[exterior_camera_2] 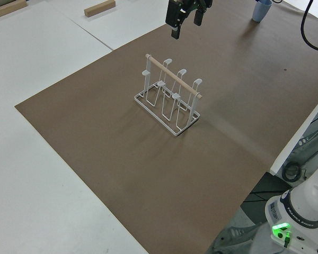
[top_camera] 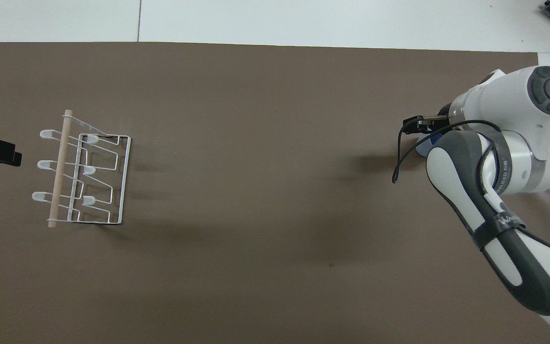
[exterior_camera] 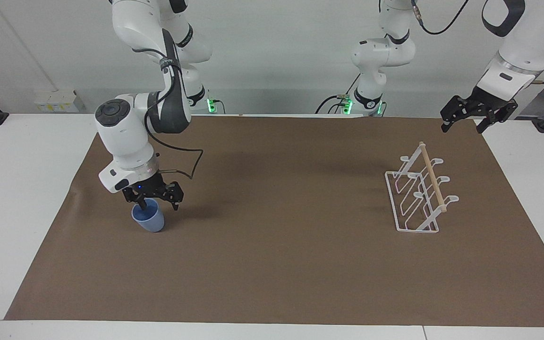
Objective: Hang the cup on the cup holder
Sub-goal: 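Reach the right gripper down to the light blue cup, then close the right gripper on the rim of the blue cup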
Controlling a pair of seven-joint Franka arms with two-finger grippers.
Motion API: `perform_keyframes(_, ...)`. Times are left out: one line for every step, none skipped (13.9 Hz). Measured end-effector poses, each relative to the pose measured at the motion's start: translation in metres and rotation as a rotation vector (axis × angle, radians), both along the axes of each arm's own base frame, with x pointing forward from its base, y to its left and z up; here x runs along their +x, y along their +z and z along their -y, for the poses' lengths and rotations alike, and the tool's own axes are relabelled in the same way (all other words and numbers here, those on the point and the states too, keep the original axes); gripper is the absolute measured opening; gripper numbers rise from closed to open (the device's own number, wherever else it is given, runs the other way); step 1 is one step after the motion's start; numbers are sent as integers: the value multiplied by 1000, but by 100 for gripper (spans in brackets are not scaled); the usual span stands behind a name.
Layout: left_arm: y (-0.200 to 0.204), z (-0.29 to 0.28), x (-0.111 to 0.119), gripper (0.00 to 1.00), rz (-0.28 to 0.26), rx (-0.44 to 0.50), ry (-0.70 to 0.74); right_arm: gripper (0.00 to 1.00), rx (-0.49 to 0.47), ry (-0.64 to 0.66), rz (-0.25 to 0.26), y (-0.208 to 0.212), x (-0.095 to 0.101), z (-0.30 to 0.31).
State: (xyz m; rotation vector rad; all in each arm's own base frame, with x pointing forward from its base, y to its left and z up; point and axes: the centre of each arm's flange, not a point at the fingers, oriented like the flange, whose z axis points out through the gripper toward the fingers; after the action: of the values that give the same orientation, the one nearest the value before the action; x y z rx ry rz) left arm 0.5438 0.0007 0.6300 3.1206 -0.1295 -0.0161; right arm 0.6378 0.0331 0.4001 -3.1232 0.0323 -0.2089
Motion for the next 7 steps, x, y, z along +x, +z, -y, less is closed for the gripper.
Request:
perform_keyframes(0, 0, 0, 100, 0, 0, 0, 100, -1, 6, 1, -7, -2, 1)
perform_keyframes(0, 0, 0, 100, 0, 0, 0, 100, -3, 18, -3, -12, -4, 2)
perform_keyframes(0, 0, 0, 100, 0, 0, 0, 100, -5, 26, -9, -16, -6, 5)
perform_keyframes(0, 0, 0, 100, 0, 0, 0, 100, -7, 31, -14, -18, -7, 9)
perform_keyframes(0, 0, 0, 100, 0, 0, 0, 100, -8, 34, -17, -20, -7, 13)
perform_keyframes(0, 0, 0, 100, 0, 0, 0, 100, -9, 34, -20, -22, -8, 16)
perform_keyframes(0, 0, 0, 100, 0, 0, 0, 100, -9, 34, -17, -25, -9, 18)
